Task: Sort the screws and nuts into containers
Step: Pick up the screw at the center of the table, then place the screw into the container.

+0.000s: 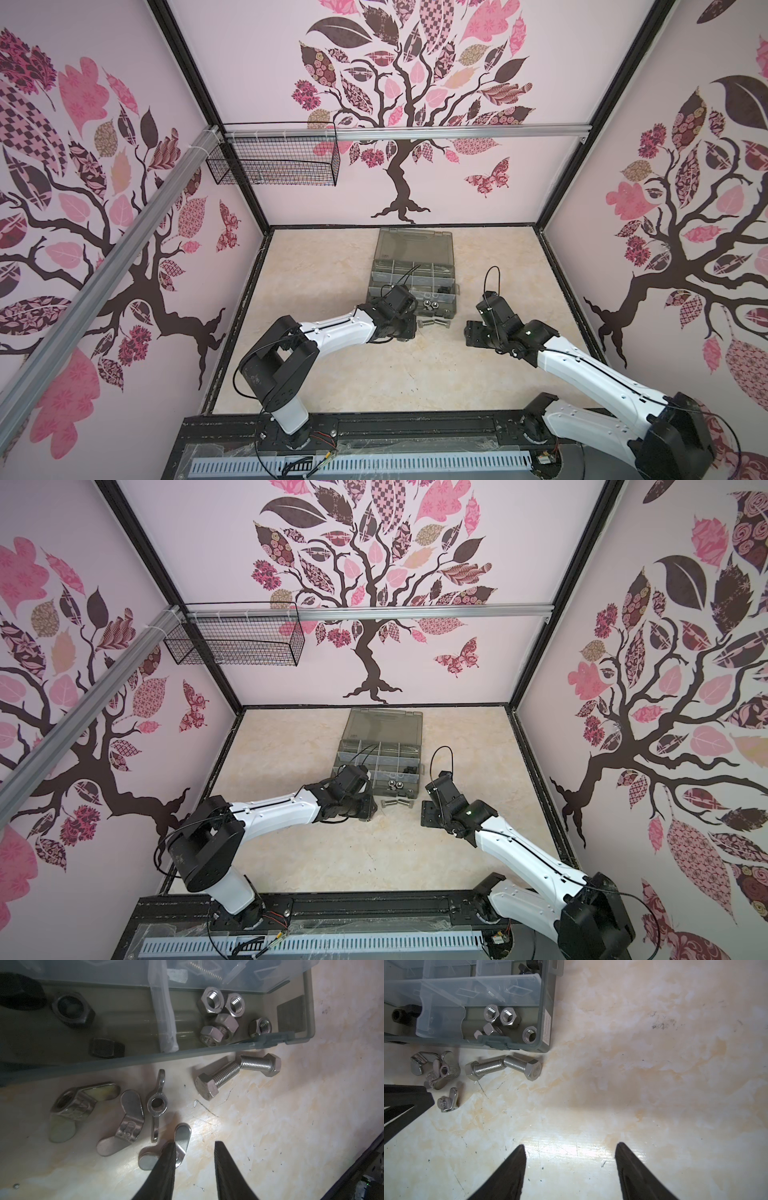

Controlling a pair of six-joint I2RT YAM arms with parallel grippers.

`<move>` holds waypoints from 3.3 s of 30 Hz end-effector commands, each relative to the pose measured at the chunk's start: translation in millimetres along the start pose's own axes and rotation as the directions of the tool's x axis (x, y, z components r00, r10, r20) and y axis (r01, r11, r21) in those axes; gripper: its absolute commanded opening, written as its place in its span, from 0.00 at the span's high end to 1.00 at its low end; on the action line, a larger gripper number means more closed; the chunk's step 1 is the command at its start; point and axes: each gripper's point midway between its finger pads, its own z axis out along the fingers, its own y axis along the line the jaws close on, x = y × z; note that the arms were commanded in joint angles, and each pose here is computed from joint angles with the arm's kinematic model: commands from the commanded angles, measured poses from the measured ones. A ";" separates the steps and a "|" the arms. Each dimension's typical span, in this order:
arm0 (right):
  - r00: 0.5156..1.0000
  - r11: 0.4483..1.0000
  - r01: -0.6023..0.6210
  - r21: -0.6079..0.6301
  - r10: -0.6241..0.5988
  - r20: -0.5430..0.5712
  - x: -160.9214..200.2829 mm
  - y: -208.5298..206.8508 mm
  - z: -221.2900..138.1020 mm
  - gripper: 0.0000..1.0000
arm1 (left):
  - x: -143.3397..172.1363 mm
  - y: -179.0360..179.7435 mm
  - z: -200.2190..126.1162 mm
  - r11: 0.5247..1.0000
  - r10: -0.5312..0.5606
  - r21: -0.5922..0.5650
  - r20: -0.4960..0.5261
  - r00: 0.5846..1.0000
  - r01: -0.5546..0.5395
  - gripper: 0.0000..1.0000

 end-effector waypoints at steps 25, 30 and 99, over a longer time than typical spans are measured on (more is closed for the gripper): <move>1.000 1.000 0.013 0.000 -0.013 -0.009 0.1 0.4 -0.8 0.29 | -14.8 -15.2 43.1 0.994 0.105 -0.018 -0.072 0.992 -0.106 0.69; 1.000 1.000 0.014 0.000 -0.014 -0.010 -0.1 0.3 -1.7 0.29 | -12.0 -12.7 47.9 0.993 0.109 -0.024 -0.084 0.990 -0.112 0.73; 0.998 1.000 -0.003 -0.016 0.004 0.066 -16.9 -0.5 -37.2 0.29 | -156.7 -6.8 10.3 0.998 0.051 0.027 0.111 0.993 -0.054 0.95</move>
